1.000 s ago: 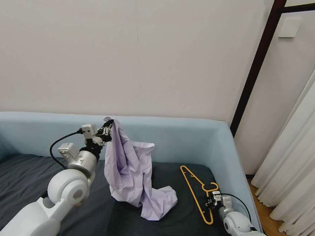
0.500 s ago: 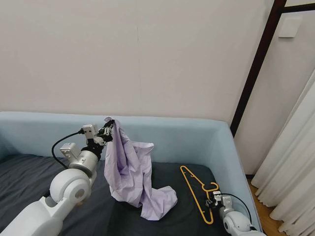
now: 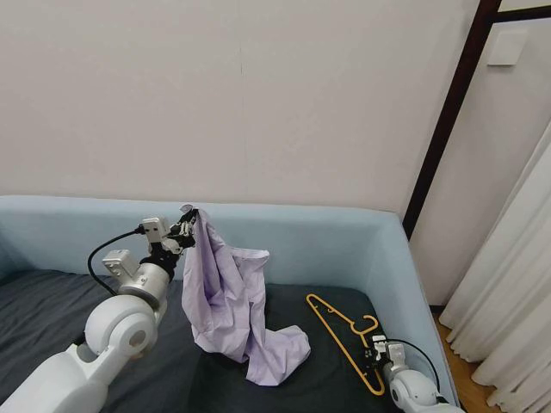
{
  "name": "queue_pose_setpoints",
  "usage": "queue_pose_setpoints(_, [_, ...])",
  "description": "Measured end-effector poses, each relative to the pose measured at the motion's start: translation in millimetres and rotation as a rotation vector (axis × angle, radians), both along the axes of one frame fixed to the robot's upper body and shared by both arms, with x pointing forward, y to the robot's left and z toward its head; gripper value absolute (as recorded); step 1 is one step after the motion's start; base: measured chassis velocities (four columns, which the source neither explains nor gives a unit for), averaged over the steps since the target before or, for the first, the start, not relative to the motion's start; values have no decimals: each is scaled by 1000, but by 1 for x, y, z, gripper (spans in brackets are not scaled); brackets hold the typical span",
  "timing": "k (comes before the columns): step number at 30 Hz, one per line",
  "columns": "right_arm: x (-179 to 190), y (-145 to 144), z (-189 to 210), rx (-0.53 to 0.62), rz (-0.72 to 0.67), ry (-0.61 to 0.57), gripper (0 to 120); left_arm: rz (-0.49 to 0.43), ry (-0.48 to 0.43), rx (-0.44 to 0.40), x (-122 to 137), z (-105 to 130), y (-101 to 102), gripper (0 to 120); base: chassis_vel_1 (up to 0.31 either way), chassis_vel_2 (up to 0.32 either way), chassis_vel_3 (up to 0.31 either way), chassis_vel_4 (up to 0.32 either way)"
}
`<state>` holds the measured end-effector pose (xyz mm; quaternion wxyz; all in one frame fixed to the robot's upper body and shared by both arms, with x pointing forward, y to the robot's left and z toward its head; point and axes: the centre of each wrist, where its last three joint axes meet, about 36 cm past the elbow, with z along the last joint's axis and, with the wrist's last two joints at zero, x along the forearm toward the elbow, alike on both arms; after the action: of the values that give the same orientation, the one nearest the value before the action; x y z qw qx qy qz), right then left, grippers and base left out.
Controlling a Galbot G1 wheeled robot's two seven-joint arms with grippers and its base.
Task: Pick up the clothes from the sofa and hang them on the clothes hanger.
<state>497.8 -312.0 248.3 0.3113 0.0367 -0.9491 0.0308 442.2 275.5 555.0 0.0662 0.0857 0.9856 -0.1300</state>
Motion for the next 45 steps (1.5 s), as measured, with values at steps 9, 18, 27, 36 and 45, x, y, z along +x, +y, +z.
queue_pose_setpoints(9, [22,-3,72,3,38,-362,4,-10,5,-4,3,-3,-4,0,0,0,0,0])
queue_pose_setpoints(18, [-16,-7,143,-27,148,-560,4,-35,5,-11,5,-9,-14,0,0,0,0,0])
queue_pose_setpoints(27, [-67,10,174,-6,298,-693,4,-22,-16,-6,1,0,-6,0,0,0,0,0])
queue_pose_setpoints(36, [-115,22,166,-182,456,-800,4,-22,-23,-8,-2,5,-3,0,0,0,0,0])
queue_pose_setpoints(45, [-152,43,144,-369,524,-860,4,-32,-16,-33,-4,11,-6,0,0,0,0,0])
